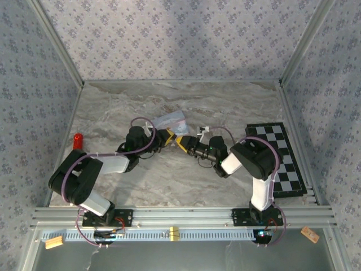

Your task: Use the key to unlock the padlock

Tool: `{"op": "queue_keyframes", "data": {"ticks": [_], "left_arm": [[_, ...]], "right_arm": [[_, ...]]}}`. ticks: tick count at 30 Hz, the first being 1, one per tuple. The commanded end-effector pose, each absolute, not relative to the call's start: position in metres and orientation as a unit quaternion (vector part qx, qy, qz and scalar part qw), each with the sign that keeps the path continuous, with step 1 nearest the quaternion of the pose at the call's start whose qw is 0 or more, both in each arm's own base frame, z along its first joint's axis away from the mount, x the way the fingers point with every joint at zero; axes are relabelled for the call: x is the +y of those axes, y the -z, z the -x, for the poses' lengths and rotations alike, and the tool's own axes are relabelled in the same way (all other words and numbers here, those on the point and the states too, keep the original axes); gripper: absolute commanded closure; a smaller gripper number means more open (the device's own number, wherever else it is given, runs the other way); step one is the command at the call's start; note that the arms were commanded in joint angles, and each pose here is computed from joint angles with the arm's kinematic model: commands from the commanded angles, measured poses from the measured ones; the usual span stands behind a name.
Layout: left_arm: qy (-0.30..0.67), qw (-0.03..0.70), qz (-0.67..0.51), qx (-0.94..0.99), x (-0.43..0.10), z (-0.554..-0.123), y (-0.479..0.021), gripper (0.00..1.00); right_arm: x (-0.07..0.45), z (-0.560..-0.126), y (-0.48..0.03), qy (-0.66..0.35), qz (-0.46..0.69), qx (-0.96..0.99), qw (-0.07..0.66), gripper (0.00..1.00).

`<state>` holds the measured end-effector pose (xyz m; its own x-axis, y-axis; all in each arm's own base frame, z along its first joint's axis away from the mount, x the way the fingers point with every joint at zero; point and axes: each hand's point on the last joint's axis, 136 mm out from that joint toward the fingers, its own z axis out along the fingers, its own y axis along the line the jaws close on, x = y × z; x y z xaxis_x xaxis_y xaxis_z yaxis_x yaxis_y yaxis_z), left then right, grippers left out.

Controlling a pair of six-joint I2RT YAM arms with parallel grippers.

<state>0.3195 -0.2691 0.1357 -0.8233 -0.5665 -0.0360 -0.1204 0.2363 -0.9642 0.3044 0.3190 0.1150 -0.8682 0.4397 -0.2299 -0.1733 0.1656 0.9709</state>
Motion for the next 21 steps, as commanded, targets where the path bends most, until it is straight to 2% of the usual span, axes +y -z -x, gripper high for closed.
{"op": "queue_keyframes", "data": {"ticks": [1,5,14,21], "left_arm": [[0.614,0.222,0.175,0.737,-0.276,-0.319,-0.175,1.0],[0.598,0.229,0.167,0.75,-0.274,-0.319,-0.172,1.0],[0.527,0.264,0.134,0.797,-0.259,-0.312,-0.171,1.0],[0.527,0.263,0.122,0.799,-0.259,-0.308,-0.18,1.0]], "right_arm": [[0.309,-0.303,-0.112,-0.619,-0.093,0.735,0.262,0.59],[0.303,-0.301,-0.105,-0.61,-0.096,0.74,0.265,0.54],[0.303,-0.295,-0.113,-0.581,-0.072,0.759,0.286,0.5],[0.314,-0.28,-0.13,-0.507,0.035,0.793,0.336,0.56]]}}
